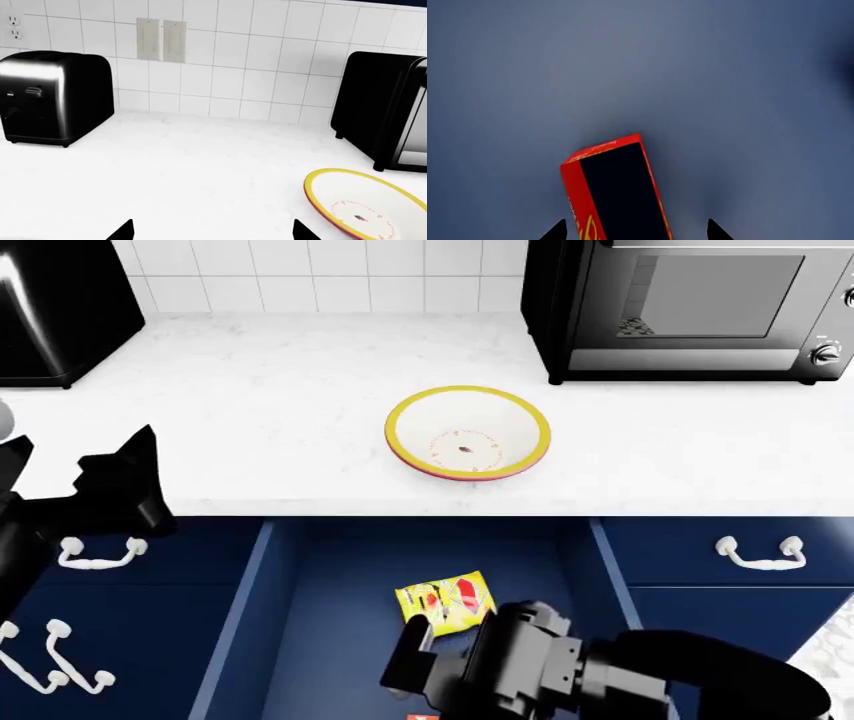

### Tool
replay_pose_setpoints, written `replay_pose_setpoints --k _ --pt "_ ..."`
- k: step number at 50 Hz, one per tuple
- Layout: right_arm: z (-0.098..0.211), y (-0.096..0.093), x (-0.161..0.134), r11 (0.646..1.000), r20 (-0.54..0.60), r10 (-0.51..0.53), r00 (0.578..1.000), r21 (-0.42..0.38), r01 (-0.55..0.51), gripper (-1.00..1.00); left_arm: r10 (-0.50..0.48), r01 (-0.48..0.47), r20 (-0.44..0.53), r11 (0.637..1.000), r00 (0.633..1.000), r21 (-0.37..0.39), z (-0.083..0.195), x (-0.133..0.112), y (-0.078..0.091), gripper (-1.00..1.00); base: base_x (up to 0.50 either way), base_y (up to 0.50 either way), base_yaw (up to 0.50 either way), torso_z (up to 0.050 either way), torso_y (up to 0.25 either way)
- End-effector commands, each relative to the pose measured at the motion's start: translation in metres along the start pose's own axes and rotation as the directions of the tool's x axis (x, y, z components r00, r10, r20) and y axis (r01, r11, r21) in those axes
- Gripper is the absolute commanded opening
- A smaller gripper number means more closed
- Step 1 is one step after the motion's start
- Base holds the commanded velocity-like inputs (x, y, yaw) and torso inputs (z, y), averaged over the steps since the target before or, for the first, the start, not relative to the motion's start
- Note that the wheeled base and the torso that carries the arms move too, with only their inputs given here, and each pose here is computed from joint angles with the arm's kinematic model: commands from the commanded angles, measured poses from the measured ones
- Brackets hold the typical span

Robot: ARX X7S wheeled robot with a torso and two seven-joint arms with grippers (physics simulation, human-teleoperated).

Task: Place the bar in the bowl and close the drawer.

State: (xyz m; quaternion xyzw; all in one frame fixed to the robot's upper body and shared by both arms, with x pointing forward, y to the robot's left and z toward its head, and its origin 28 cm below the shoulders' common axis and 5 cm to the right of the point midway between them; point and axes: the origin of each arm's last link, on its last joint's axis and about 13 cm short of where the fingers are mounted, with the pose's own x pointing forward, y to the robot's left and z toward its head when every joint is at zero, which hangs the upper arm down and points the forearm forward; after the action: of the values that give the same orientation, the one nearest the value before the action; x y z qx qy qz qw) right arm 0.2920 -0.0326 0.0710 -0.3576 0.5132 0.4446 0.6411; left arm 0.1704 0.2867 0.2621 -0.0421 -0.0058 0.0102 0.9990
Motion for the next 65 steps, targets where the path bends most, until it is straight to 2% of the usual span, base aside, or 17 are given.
replay_pose_setpoints --k 1,10,11,35,52,65 --pt "0.0 0.0 0.007 1.0 -0.012 0.004 1.0 -0.005 -0.004 1.0 0.004 -0.004 -0.002 1.0 1.0 -0.003 -0.001 0.0 0.002 1.0 0.0 0.0 0.0 0.0 0.0" --pt "0.001 0.0 0.01 1.0 -0.019 -0.002 1.0 -0.013 0.001 1.0 0.008 -0.008 -0.004 1.0 1.0 -0.006 -0.002 0.001 0.003 1.0 0.0 0.0 0.0 0.0 0.0" --pt "0.0 0.0 0.011 1.0 -0.019 -0.001 1.0 -0.012 0.001 -1.0 0.008 -0.008 -0.004 1.0 1.0 -0.006 -0.002 0.001 0.003 1.0 0.0 0.0 0.0 0.0 0.0" --pt "0.0 0.001 0.004 0.999 -0.003 -0.021 1.0 -0.03 0.021 -1.0 0.008 -0.008 0.001 1.0 1.0 -0.007 0.0 -0.001 0.003 1.0 0.0 0.0 0.0 0.0 0.0" --pt "0.004 0.003 -0.058 0.994 0.162 -0.087 0.983 -0.045 0.096 -1.0 0.012 -0.012 0.004 1.0 1.0 -0.007 0.001 -0.001 0.002 1.0 0.0 0.0 0.0 0.0 0.0" --pt "0.003 0.003 -0.109 0.989 0.305 -0.141 0.942 -0.006 0.15 -1.0 0.011 -0.011 0.005 1.0 1.0 -0.01 0.006 0.002 0.002 1.0 0.0 0.0 0.0 0.0 0.0"
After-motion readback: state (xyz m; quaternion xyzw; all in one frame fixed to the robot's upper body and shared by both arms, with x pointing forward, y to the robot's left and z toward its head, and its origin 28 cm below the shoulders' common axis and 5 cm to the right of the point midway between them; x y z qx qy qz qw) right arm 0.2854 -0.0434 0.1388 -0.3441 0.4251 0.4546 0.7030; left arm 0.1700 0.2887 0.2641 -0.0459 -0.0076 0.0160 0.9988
